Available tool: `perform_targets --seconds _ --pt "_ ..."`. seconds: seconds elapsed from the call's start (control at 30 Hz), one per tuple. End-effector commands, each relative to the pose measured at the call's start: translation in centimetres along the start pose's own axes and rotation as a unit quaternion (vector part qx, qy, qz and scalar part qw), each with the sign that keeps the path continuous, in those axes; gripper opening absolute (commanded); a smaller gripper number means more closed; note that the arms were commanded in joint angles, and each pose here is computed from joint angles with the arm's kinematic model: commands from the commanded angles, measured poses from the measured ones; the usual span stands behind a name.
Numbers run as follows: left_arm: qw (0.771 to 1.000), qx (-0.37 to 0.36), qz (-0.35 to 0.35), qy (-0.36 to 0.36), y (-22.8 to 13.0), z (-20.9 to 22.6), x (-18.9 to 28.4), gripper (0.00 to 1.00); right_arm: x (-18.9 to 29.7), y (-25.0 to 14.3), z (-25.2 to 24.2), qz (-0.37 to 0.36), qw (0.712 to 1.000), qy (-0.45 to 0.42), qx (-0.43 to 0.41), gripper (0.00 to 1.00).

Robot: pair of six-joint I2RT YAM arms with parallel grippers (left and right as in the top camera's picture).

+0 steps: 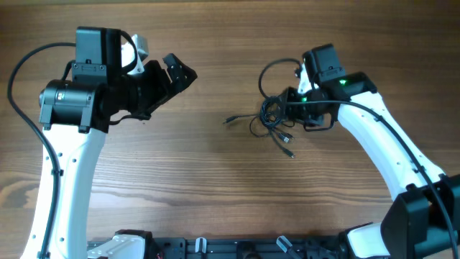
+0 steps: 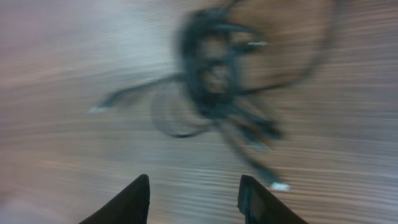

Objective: Untangle cables

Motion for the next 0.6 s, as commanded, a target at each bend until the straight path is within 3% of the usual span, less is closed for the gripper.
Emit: perform_targets --seconds 0.0,0.13,0.33,0.37,0.43,0.47,0.5,0.57 --pt "1.000 -0.008 -0.017 0.006 0.1 -0.2 0.3 1.00 -2.3 -0.9 -2.1 0.032 0.992 -0.097 0.077 0.50" --pt "1.000 -0.006 -0.014 0.008 0.1 -0.1 0.2 1.00 -3.5 0.2 -2.2 0.017 0.971 -0.096 0.217 0.61" --pt "1.000 -0.004 -0.011 0.012 0.0 0.0 0.2 1.00 -7.4 0.9 -2.9 0.027 0.963 -0.092 0.253 0.79" --pt "1.000 -0.004 -0.011 0.012 0.0 0.0 0.2 1.00 -8.1 0.7 -3.1 0.040 0.957 -0.074 0.277 0.72" --pt "1.000 -0.004 -0.011 0.012 0.0 0.0 0.2 1.00 -8.7 0.6 -3.4 0.050 0.959 -0.050 0.274 0.72" --pt "1.000 -0.004 -0.011 0.012 0.0 0.0 0.2 1.00 -8.7 0.7 -3.6 0.048 0.963 -0.017 0.266 0.62" --pt "1.000 -0.004 -0.011 0.012 0.0 0.0 0.2 1.00 -8.7 0.7 -3.6 0.045 0.962 0.005 0.270 0.41" --pt "1.000 -0.004 -0.011 0.012 0.0 0.0 0.2 1.00 -8.6 0.7 -3.8 0.045 0.964 0.010 0.262 0.35"
Point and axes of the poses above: each gripper's point midway between its finger pads, its own x axis back along the fingers, its own z axis along the line the jaws close on, y = z × x, the point moved 10 cm from there along x, back along the fingers, and after that the axes turned 12 degrees about x, right-handed, at the moved point
